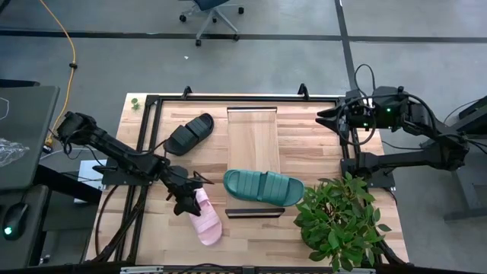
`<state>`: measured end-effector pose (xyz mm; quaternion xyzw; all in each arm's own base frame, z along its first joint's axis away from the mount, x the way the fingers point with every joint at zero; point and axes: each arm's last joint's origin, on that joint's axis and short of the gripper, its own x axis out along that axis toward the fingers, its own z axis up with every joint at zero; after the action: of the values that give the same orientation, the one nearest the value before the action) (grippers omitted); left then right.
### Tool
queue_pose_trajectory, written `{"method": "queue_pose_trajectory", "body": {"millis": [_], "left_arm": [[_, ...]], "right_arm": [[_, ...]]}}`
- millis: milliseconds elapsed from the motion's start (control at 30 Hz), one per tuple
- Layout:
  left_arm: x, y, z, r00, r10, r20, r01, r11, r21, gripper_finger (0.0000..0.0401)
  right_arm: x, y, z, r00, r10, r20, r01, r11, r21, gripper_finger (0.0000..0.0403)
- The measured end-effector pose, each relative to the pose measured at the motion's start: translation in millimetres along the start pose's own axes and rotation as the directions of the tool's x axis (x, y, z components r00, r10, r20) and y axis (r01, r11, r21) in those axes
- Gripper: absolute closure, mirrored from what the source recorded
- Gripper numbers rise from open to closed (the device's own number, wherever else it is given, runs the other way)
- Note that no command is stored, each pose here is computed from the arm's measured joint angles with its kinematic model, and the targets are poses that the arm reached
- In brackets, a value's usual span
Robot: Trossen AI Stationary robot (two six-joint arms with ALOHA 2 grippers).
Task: Pick and place slippers onto the shelf
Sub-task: Put the pink pair of slippers on the shelf
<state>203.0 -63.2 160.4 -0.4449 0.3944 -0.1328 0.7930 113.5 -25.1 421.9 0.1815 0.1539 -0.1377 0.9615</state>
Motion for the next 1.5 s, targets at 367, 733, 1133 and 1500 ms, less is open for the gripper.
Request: {"method": "queue_pose_trajectory", "body": {"millis": [367, 733, 1133, 1500], "left_arm": [[2.4, -0.5, -1.7, 1.0, -0.005, -0.013, 0.005, 1.0, -0.006, 0.0288], [8.9, -2.1, -8.3, 0.999, 0.002, -0.035, -0.003, 1.0, -0.029, 0.0288], [9.0, -2.7, -6.9, 1.0, 0.007, -0.004, -0.007, 1.0, -0.024, 0.0351], [9.0, -2.6, -6.9, 1.0, 0.008, -0.003, -0.008, 1.0, -0.025, 0.0379]], "right_arm": [[-0.1, -0.1, -0.5, 1.0, -0.001, -0.005, 0.001, 1.0, -0.003, 0.0279], [-0.3, -0.3, -1.1, 1.0, -0.002, -0.011, 0.002, 1.0, -0.013, 0.0279], [-0.3, -0.3, -1.1, 1.0, -0.002, -0.011, 0.002, 1.0, -0.022, 0.0279], [-0.3, -0.3, -1.1, 1.0, -0.002, -0.011, 0.002, 1.0, -0.023, 0.0279]]}}
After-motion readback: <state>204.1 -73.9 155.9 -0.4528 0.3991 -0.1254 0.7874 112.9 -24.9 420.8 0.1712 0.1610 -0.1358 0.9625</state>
